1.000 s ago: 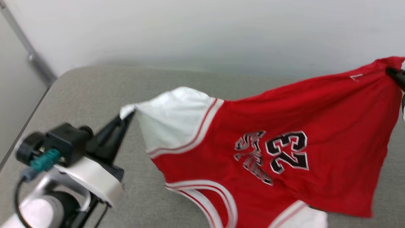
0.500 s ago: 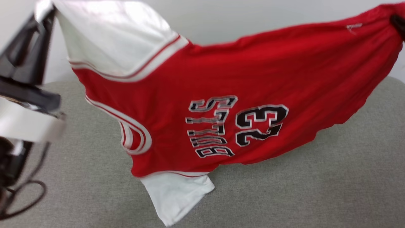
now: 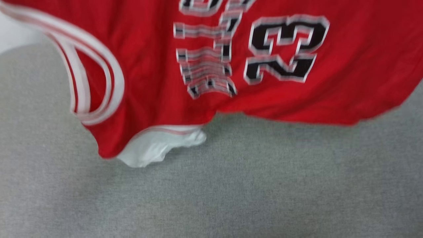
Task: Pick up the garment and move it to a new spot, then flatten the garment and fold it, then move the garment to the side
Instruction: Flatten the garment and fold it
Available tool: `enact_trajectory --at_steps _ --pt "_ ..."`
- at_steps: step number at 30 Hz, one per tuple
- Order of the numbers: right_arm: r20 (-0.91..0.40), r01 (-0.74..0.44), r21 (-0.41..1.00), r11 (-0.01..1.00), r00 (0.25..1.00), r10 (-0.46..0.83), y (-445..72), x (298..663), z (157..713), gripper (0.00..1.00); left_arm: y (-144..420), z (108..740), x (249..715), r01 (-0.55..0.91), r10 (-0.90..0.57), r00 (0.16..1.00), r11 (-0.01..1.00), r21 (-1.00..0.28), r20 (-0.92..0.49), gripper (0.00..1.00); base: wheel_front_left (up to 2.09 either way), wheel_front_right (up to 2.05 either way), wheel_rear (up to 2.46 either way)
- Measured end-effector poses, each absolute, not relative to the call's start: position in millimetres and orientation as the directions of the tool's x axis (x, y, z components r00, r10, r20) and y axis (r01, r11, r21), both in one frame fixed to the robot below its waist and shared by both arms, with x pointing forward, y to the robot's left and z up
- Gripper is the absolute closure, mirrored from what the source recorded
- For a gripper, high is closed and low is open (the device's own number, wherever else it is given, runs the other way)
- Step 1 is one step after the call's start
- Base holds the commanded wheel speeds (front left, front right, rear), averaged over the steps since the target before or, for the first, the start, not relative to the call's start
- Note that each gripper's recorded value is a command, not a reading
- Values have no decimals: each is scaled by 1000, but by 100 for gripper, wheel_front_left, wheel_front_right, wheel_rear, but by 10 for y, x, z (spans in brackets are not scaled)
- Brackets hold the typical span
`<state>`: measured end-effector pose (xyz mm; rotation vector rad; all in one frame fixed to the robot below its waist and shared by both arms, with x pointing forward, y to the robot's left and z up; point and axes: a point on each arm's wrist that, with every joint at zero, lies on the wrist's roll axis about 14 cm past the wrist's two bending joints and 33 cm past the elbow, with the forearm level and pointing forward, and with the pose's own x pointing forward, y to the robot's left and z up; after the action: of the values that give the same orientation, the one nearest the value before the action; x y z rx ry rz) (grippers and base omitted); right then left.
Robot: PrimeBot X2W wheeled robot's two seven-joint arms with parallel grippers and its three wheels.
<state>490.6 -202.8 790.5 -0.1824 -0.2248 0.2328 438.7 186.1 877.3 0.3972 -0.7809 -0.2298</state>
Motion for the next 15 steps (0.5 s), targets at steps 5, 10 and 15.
enact_trajectory --at_steps 5,10,15 --pt "196 -160 -220 962 959 204 -2077 5409 7813 100 1899 8900 4899 39 -344 661 903 427 667 100 0 0 0" --pt "202 -122 -243 962 964 173 -2093 5963 7646 100 1921 8838 5527 16 -338 678 894 447 653 100 0 0 0" --pt "180 -86 -290 953 973 143 -2120 6500 7347 100 1926 8609 6158 14 -316 713 899 438 626 100 0 0 0"
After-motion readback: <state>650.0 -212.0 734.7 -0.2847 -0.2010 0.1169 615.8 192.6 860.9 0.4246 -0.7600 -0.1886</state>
